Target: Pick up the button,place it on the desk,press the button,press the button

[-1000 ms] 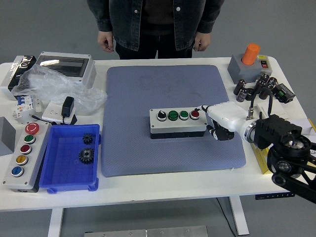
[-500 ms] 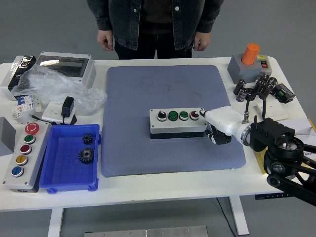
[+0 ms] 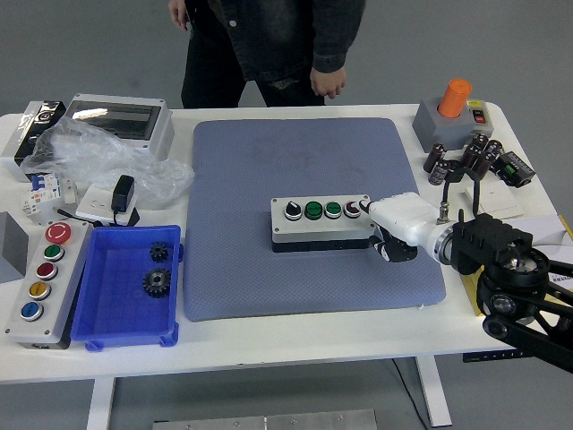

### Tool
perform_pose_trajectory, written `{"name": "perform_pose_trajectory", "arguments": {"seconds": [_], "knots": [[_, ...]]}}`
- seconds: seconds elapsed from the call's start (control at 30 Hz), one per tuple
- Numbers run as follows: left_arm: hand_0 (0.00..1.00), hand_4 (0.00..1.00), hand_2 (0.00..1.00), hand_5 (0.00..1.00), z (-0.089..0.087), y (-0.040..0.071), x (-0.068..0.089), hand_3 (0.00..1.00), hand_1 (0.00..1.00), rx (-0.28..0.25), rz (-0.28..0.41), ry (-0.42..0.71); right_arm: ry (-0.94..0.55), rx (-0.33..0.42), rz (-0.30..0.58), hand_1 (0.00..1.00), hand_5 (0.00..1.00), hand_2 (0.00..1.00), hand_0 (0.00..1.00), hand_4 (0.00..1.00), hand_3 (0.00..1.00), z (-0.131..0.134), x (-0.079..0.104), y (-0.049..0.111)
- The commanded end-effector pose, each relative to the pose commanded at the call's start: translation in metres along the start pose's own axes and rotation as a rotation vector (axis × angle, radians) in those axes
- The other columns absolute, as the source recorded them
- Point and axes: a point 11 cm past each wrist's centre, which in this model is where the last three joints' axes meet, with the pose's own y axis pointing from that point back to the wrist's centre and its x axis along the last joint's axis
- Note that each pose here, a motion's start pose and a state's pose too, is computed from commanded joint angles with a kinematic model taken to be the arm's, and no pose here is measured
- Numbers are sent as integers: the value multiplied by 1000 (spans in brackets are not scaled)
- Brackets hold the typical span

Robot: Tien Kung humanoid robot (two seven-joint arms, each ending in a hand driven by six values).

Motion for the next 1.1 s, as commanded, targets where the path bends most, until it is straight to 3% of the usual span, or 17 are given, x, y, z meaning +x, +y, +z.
{"name": "perform_pose_trajectory", "arguments": {"seconds": [0.37,0.4,0.57,0.6,0.77,0.8,0.97,1.0,1.1], "knots": [[706,690,676,479,-4,0,0,677,754,9,-1,-4,-99,68,164,313,2,224,382,423,873,2,42,10],[707,691,676,483,-4,0,0,676,754,9,-1,-4,-113,77,175,325,186,319,306,625,876,2,43,10],[707,691,676,483,-4,0,-1,676,754,12,-2,-3,-178,98,203,325,186,319,306,625,876,4,44,6],[707,691,676,483,-5,0,-1,676,754,13,-1,-2,-194,98,206,627,386,673,570,987,914,4,43,4],[707,691,676,483,-7,0,-1,676,754,25,1,-7,-262,87,216,627,386,673,570,987,914,7,35,-4],[707,691,675,482,-8,0,-1,677,754,27,2,-7,-274,85,218,843,549,912,825,998,998,7,33,-5],[707,691,675,482,-8,0,0,677,754,30,3,-8,-334,69,225,843,549,912,825,998,998,12,26,-10],[707,691,675,482,-8,0,0,678,755,29,3,-8,-339,67,226,899,577,947,909,998,998,13,25,-10],[707,691,675,482,-8,0,-1,678,755,30,2,-7,-352,63,228,899,577,947,909,998,998,15,24,-10]]}}
